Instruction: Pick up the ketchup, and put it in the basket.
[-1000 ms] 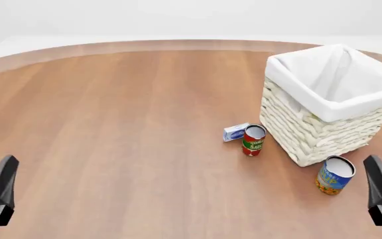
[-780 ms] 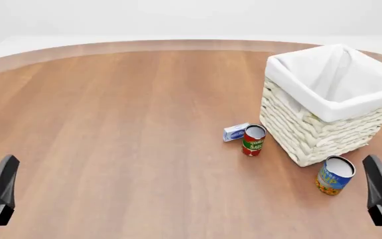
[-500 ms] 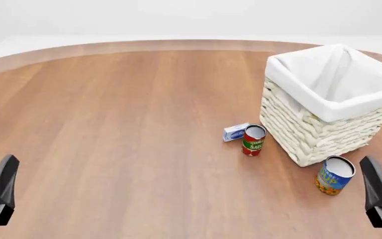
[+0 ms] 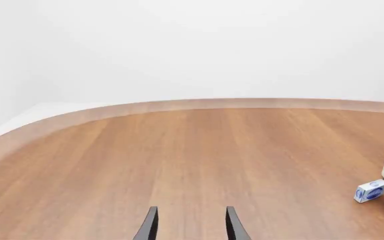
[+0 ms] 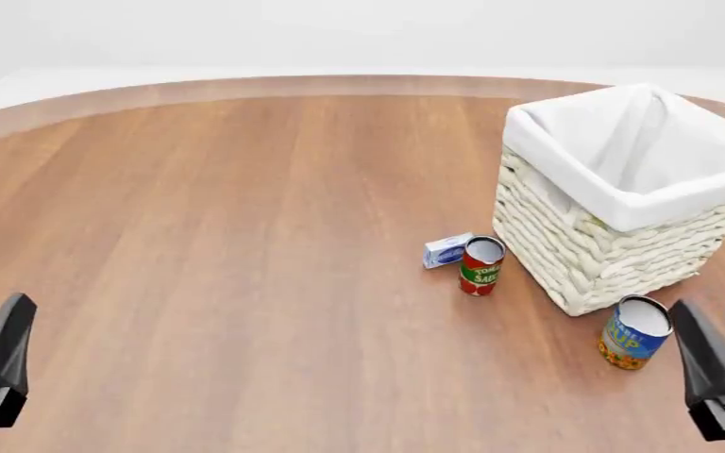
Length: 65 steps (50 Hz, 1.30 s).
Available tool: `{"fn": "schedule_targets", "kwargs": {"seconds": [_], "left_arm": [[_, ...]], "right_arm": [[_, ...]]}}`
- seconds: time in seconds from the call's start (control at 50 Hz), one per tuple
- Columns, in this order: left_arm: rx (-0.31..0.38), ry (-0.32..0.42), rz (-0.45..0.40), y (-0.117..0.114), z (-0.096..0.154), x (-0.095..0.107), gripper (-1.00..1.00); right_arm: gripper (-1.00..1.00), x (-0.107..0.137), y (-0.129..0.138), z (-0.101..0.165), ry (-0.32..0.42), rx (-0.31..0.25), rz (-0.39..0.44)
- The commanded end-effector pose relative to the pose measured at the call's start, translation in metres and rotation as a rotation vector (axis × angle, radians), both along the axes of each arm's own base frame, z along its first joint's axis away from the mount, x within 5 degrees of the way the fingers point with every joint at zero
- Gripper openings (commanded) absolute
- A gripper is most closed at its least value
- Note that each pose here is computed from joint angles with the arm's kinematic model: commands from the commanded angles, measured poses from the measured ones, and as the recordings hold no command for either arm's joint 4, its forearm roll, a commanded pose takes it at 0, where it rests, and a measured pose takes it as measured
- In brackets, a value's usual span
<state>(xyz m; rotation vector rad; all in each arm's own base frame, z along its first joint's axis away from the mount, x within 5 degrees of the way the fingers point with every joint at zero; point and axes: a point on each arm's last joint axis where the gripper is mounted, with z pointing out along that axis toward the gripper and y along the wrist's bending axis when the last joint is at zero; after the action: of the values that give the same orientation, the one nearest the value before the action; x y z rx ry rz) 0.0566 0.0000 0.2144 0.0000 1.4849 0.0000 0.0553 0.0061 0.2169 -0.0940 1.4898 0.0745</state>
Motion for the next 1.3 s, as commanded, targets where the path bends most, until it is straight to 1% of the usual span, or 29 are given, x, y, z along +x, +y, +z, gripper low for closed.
{"fn": "schedule_targets", "kwargs": {"seconds": [0.02, 0.06, 0.1, 0.12, 0.16, 0.22, 0.36, 0.4, 0.44, 0.48, 0.5, 0.52, 0.66, 0.72, 0.8, 0.9, 0.94, 1.08, 1.3], "left_arm": [[0.000, 0.000, 0.000, 0.000, 0.000, 0.000, 1.00], [0.000, 0.000, 0.000, 0.000, 0.000, 0.000, 1.00], [0.000, 0.000, 0.000, 0.000, 0.000, 0.000, 1.00], [0.000, 0.000, 0.000, 0.000, 0.000, 0.000, 1.00], [0.000, 0.000, 0.000, 0.000, 0.000, 0.000, 1.00], [0.000, 0.000, 0.000, 0.000, 0.000, 0.000, 1.00], [0.000, 0.000, 0.000, 0.000, 0.000, 0.000, 1.00], [0.000, 0.000, 0.000, 0.000, 0.000, 0.000, 1.00], [0.000, 0.000, 0.000, 0.000, 0.000, 0.000, 1.00], [0.000, 0.000, 0.000, 0.000, 0.000, 0.000, 1.00], [0.000, 0.000, 0.000, 0.000, 0.000, 0.000, 1.00], [0.000, 0.000, 0.000, 0.000, 0.000, 0.000, 1.00], [0.000, 0.000, 0.000, 0.000, 0.000, 0.000, 1.00], [0.000, 0.000, 0.000, 0.000, 0.000, 0.000, 1.00], [0.000, 0.000, 0.000, 0.000, 0.000, 0.000, 1.00], [0.000, 0.000, 0.000, 0.000, 0.000, 0.000, 1.00], [0.000, 0.000, 0.000, 0.000, 0.000, 0.000, 1.00], [0.000, 0.000, 0.000, 0.000, 0.000, 0.000, 1.00], [0.000, 0.000, 0.000, 0.000, 0.000, 0.000, 1.00]], "right_arm": [[1.00, -0.003, 0.002, 0.014, -0.008, 0.013, 0.047], [1.00, -0.004, 0.003, 0.018, -0.022, -0.003, 0.058], [1.00, -0.005, 0.003, 0.020, -0.019, -0.003, 0.072], [1.00, -0.005, 0.004, 0.021, -0.024, -0.012, 0.080], [1.00, -0.006, 0.005, 0.021, -0.015, -0.006, 0.107], [1.00, -0.006, 0.006, 0.022, -0.019, -0.020, 0.133], [1.00, -0.006, 0.008, 0.024, -0.014, -0.021, 0.175], [1.00, -0.005, 0.010, 0.025, -0.005, -0.011, 0.190], [1.00, -0.003, 0.011, 0.026, -0.008, -0.020, 0.203], [1.00, 0.000, 0.013, 0.028, 0.002, -0.006, 0.226], [1.00, -0.001, 0.013, 0.029, -0.005, -0.015, 0.230], [1.00, 0.001, 0.015, 0.031, -0.001, -0.010, 0.244], [1.00, 0.004, 0.018, 0.035, -0.006, -0.018, 0.280], [1.00, 0.005, 0.019, 0.036, -0.005, -0.019, 0.283], [1.00, 0.010, 0.022, 0.036, 0.016, -0.014, 0.301], [1.00, 0.014, 0.026, 0.038, 0.023, -0.013, 0.326], [1.00, 0.018, 0.029, 0.037, 0.035, -0.016, 0.343], [1.00, 0.023, 0.039, 0.041, 0.035, -0.032, 0.414], [1.00, 0.031, 0.052, 0.046, 0.043, -0.051, 0.482]]}}
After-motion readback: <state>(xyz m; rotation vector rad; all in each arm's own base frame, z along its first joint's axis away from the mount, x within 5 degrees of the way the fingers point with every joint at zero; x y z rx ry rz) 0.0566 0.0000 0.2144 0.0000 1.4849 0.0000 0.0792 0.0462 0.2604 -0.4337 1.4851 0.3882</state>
